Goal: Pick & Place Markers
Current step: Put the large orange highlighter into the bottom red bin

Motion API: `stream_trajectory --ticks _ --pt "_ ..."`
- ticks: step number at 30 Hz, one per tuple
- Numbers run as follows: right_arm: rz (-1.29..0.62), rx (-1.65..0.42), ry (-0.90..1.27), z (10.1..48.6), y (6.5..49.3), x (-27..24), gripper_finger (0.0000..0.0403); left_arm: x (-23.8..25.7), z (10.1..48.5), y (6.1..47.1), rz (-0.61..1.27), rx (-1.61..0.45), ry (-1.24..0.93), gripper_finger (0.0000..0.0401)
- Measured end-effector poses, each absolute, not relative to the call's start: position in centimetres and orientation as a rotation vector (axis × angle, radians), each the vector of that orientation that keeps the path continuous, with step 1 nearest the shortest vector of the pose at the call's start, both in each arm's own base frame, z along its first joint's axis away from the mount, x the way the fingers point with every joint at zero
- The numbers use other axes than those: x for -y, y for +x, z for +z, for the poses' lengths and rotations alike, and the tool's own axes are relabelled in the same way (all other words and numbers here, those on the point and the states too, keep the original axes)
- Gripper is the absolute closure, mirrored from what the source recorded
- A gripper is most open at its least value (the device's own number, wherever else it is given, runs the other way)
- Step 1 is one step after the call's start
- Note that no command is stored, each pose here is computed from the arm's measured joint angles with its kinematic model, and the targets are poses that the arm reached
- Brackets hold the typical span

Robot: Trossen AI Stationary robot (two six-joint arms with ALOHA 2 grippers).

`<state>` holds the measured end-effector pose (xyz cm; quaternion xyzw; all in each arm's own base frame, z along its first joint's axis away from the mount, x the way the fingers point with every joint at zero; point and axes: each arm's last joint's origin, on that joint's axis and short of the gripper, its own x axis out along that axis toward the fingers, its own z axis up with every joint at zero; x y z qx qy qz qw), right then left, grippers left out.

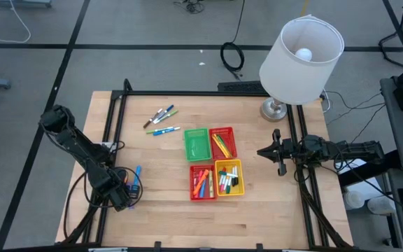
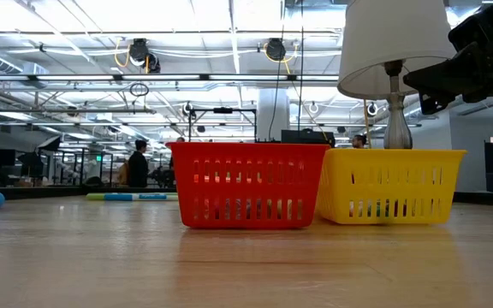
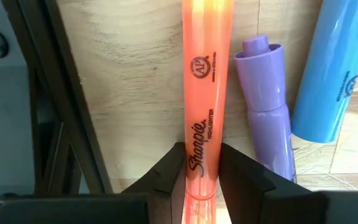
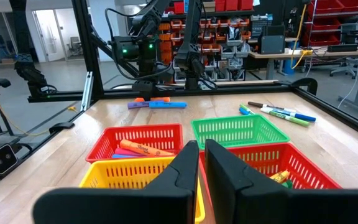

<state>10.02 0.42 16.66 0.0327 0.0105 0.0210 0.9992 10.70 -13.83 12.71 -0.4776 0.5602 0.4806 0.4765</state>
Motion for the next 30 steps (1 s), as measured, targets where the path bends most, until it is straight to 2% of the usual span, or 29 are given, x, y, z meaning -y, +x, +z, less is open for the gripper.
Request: stream_trajectory --ticks 23,30 --pt "0.042 -0.021 0.065 16.66 10.02 -0.42 0.0385 13.87 12.70 10.76 1.165 -1.364 -1.171 0.0308" --pt "0.042 -0.021 0.065 16.66 10.02 -0.42 0.0385 13.78 13.67 10.72 1.116 -1.399 -1.076 0.0309"
